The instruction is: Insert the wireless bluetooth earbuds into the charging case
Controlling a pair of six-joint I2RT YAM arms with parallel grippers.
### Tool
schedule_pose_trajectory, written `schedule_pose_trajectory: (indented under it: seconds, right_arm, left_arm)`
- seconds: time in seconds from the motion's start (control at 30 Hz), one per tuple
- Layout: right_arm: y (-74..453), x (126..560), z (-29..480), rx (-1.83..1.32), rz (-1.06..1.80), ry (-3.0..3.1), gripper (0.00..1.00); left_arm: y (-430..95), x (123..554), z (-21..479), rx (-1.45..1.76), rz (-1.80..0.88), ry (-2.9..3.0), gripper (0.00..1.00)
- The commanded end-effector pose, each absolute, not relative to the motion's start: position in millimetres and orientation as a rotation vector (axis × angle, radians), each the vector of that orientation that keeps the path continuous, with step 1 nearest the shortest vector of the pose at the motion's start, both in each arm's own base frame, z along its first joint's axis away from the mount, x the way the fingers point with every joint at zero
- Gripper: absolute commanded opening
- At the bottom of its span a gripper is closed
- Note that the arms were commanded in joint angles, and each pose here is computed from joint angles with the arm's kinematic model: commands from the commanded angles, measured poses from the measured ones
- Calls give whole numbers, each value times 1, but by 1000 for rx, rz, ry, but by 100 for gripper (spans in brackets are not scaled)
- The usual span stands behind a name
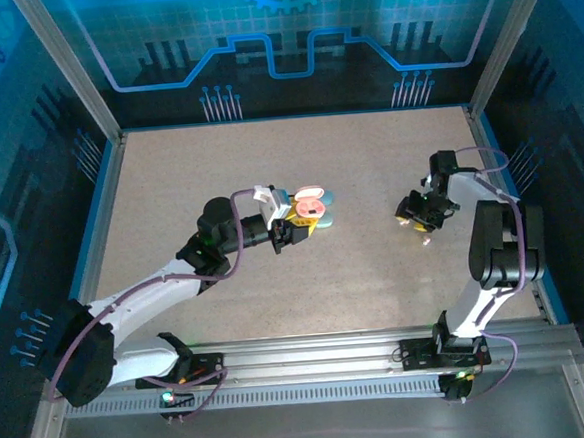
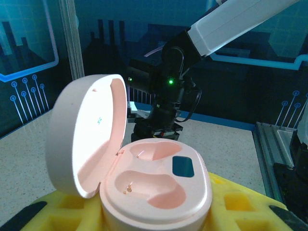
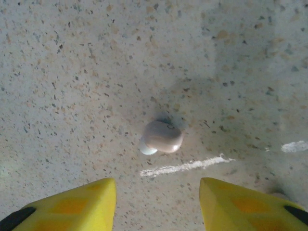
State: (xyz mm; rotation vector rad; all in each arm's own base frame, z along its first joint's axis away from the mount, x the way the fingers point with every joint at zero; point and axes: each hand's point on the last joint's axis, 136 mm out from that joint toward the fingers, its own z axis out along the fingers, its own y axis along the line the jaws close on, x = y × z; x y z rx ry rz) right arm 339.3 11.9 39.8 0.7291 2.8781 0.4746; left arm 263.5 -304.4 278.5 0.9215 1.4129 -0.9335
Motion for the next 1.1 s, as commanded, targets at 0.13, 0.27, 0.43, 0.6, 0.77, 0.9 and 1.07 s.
schedule_pose_trajectory:
  seconds: [0.13, 0.27, 0.43, 0.6, 0.77, 0.9, 1.07]
  right_arm:
    - [16, 360, 41, 734, 492, 2857, 50]
    - [18, 362, 40, 740, 499, 2862, 50]
    - [18, 357, 37, 755, 480, 2872, 51]
    - [19, 355, 32, 763, 466, 2880, 51]
    - [20, 356, 29, 757, 466, 2891, 51]
    - [20, 357, 27, 756, 462, 2898, 51]
    - [21, 361, 24, 738, 458, 2903, 50]
  left_arm:
    - [-304, 260, 290, 924, -920, 1369, 32]
    - [-304, 259, 291, 926, -921, 1368, 32]
    - [-302, 259, 290, 925, -915, 1373, 32]
    - [-302, 259, 291, 927, -916, 1371, 32]
    - [-302, 258, 292, 927, -918, 1369, 32]
    - [-302, 257, 292, 928, -919, 1367, 32]
    - [-302, 257, 290, 927, -919, 1372, 32]
